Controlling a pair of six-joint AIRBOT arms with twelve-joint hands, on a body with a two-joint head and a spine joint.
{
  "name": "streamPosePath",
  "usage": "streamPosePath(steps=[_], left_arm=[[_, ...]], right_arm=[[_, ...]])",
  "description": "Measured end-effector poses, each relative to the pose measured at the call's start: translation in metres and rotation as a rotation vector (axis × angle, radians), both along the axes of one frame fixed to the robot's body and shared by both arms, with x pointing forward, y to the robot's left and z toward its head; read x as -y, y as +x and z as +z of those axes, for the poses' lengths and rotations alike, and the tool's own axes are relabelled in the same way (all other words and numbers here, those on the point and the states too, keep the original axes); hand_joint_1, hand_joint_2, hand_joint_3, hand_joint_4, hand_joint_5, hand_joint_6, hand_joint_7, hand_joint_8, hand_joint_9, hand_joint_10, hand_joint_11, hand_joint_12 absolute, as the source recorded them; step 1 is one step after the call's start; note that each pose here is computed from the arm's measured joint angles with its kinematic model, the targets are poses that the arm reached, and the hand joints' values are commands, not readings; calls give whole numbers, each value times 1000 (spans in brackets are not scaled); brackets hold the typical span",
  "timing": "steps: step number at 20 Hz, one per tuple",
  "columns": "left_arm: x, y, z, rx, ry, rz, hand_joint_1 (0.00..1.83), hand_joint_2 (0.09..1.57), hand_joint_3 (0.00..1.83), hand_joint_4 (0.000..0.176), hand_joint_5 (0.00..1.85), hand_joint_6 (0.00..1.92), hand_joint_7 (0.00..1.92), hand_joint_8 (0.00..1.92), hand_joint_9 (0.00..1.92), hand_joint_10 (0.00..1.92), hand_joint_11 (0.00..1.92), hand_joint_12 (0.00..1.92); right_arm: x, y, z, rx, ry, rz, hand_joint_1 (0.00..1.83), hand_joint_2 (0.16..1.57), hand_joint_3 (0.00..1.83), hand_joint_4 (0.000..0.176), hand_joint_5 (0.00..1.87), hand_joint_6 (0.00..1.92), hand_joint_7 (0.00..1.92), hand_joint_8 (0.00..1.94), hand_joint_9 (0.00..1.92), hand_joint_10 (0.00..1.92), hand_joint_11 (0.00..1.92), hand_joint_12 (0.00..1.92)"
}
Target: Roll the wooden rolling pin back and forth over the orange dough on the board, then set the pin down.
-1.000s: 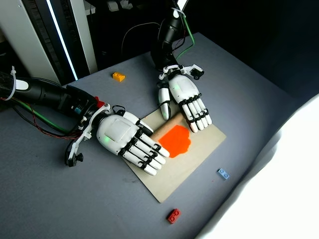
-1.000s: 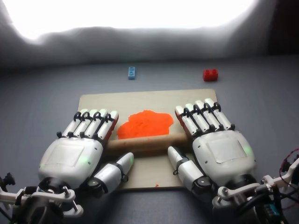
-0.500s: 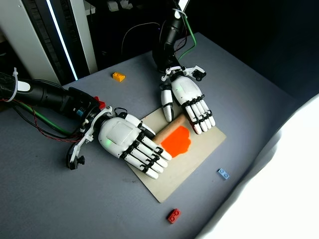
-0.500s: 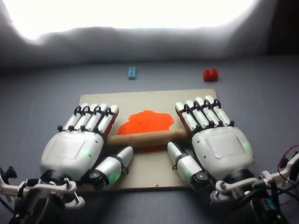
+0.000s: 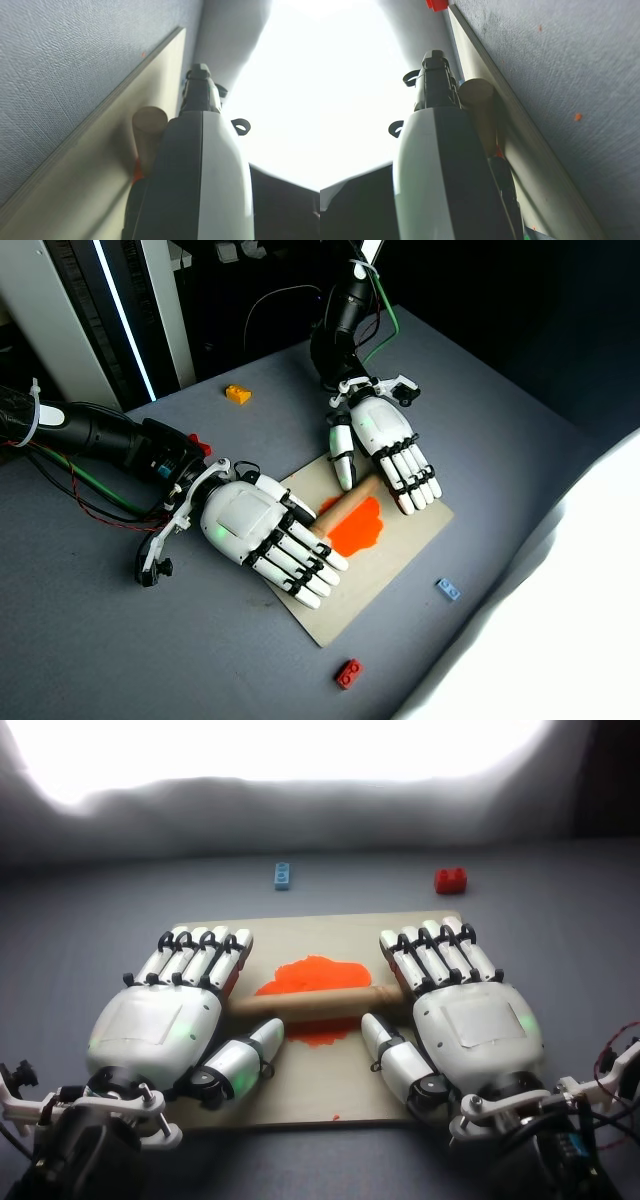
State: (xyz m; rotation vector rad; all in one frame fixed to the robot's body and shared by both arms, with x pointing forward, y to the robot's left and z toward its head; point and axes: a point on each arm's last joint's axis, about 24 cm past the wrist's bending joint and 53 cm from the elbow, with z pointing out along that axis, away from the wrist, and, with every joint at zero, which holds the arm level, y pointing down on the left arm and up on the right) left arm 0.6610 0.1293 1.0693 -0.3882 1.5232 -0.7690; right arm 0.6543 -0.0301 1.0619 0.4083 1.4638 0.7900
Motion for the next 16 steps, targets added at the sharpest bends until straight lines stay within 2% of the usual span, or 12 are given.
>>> streamPosePath(steps=[16], left_arm=[[-2,12,-3,-18,-2,10,0,1422,6,0,0,0,0,0,0,0,0,0]], right_arm=[[-2,15,2,-17,15,-12,0,1500,2,0,123,7,94,5,42,4,0,0]])
